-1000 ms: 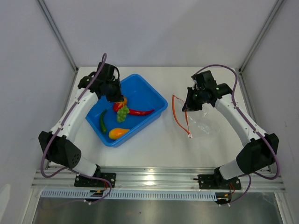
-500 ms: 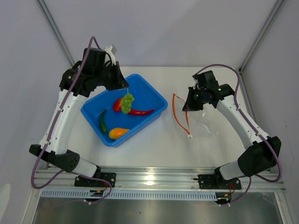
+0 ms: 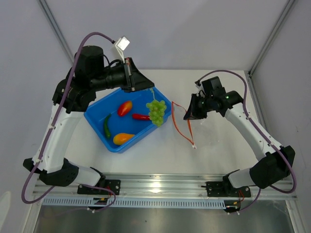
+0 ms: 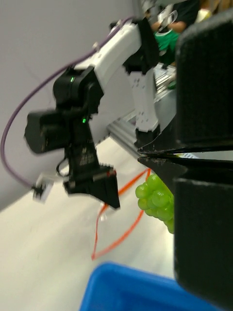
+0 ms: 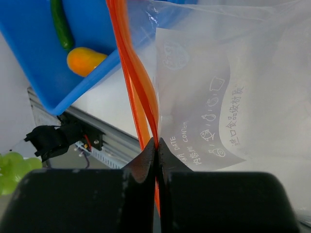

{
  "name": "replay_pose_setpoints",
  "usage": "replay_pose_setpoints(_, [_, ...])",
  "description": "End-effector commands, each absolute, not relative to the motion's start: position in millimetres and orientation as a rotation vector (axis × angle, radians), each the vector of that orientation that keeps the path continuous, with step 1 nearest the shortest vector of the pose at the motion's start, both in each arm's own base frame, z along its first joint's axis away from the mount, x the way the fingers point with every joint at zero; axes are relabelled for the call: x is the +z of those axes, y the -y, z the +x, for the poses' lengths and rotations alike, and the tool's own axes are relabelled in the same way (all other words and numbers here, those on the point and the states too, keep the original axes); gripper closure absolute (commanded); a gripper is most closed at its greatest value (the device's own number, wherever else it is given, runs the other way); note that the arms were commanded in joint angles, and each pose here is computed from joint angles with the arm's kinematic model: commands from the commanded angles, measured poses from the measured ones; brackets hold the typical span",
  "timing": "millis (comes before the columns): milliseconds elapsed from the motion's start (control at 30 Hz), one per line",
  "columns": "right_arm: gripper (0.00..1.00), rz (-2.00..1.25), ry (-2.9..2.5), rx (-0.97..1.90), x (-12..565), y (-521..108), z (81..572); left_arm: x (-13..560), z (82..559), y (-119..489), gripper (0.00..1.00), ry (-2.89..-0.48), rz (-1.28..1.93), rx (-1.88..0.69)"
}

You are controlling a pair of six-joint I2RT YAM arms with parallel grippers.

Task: Place the food in the zip-top bag and seal the zipper
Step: Pick up the fake fruit from the bin, then place the fake fruit in the zipper food storage bag.

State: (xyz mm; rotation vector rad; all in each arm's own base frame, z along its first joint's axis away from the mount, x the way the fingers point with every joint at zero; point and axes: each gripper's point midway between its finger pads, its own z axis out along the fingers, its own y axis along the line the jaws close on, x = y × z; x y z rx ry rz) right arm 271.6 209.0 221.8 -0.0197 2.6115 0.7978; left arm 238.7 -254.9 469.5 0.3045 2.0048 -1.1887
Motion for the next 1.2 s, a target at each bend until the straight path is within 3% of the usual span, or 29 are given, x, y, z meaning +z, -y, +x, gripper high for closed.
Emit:
replay_pose_setpoints(0, [1.00,-0.054,-2.571,0.961,241,-226,258,509,210,275,0.99,-1.830,0.428,-1.390])
replay_pose_setpoints(433, [1.00,-0.153,-2.596,1.322,271,-252,214,520,194,304,0.99,-1.759,0.503,-1.501])
replay_pose_setpoints(1167, [1.00,-0.161,-2.613,1.380,279,-242,180,518,181,336,0.99,-1.711,0.554,-1.592])
